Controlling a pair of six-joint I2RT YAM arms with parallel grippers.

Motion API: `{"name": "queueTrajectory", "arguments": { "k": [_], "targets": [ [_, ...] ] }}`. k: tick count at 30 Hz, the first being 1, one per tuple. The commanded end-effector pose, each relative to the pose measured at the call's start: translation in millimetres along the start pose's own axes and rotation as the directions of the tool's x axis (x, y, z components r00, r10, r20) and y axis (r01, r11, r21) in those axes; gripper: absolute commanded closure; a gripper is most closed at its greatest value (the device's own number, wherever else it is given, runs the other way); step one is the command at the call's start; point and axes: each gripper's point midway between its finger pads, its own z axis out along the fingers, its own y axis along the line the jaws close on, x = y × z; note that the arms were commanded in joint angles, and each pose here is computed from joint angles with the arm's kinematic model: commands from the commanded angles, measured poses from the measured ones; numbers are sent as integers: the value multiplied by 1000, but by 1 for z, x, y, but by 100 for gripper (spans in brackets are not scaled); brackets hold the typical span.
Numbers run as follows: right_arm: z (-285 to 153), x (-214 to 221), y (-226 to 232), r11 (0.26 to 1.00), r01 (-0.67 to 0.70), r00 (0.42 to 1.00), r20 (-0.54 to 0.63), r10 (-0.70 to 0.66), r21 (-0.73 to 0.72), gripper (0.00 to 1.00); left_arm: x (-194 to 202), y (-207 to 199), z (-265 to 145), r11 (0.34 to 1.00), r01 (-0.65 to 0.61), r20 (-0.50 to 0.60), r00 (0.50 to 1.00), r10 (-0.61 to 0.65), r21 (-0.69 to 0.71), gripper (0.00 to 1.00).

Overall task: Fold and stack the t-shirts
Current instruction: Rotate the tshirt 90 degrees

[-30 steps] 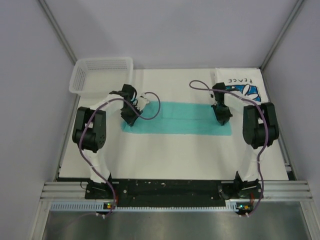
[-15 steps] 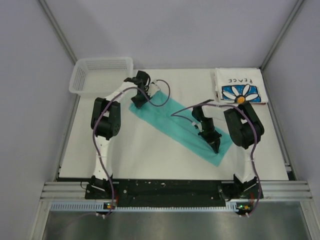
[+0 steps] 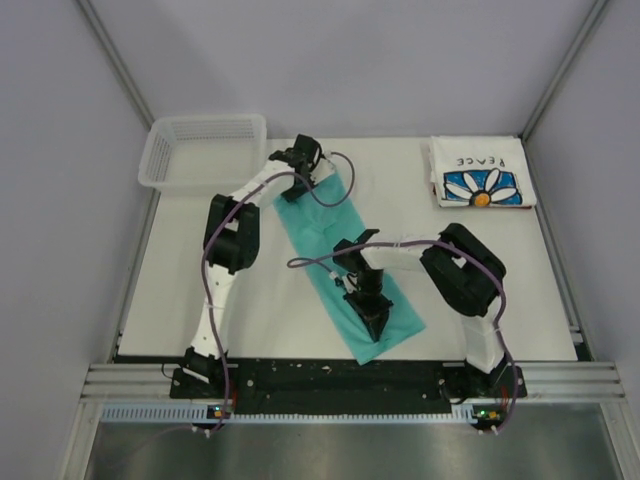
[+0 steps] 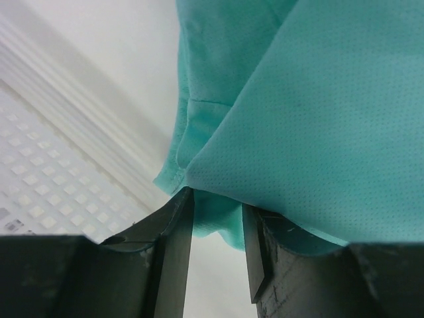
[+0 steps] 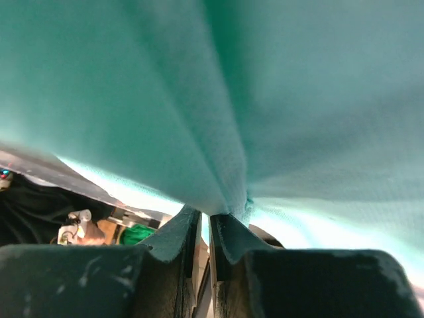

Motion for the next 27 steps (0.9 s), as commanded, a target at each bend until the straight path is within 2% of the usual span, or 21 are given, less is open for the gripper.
{"name": "queueTrajectory", "arguments": {
  "k": [1, 8, 12, 14, 16, 20, 23, 27],
  "targets": [
    [6, -57, 69, 975, 151, 967, 228, -112, -164, 92, -30, 10, 5, 997, -52, 95, 994, 57, -62, 59],
    [3, -87, 114, 955, 234, 932, 322, -167, -181, 92, -73, 1, -1, 973, -168, 192, 961, 197, -158, 52],
    [-16, -111, 126, 952, 262, 894, 411, -177, -160, 92, -87, 9, 0, 966, -158, 211, 956, 201, -204, 47],
    [-27, -115, 129, 946, 288, 873, 447, -197, -146, 91, -90, 16, 1, 963, -140, 204, 961, 189, -231, 46],
    [-42, -113, 133, 937, 323, 847, 483, -224, -134, 88, -92, 26, -6, 957, -117, 205, 963, 174, -266, 41],
    [-86, -94, 142, 884, 459, 742, 585, -328, -87, 79, -101, 50, -33, 948, -40, 257, 958, 126, -316, 27],
    [-114, -75, 144, 841, 539, 657, 647, -388, -42, 68, -108, 71, -60, 942, 18, 297, 951, 87, -335, 23],
    [-136, -52, 121, 822, 561, 550, 697, -460, 100, 66, -110, 72, -106, 965, 45, 362, 931, 54, -259, 20]
  ]
}}
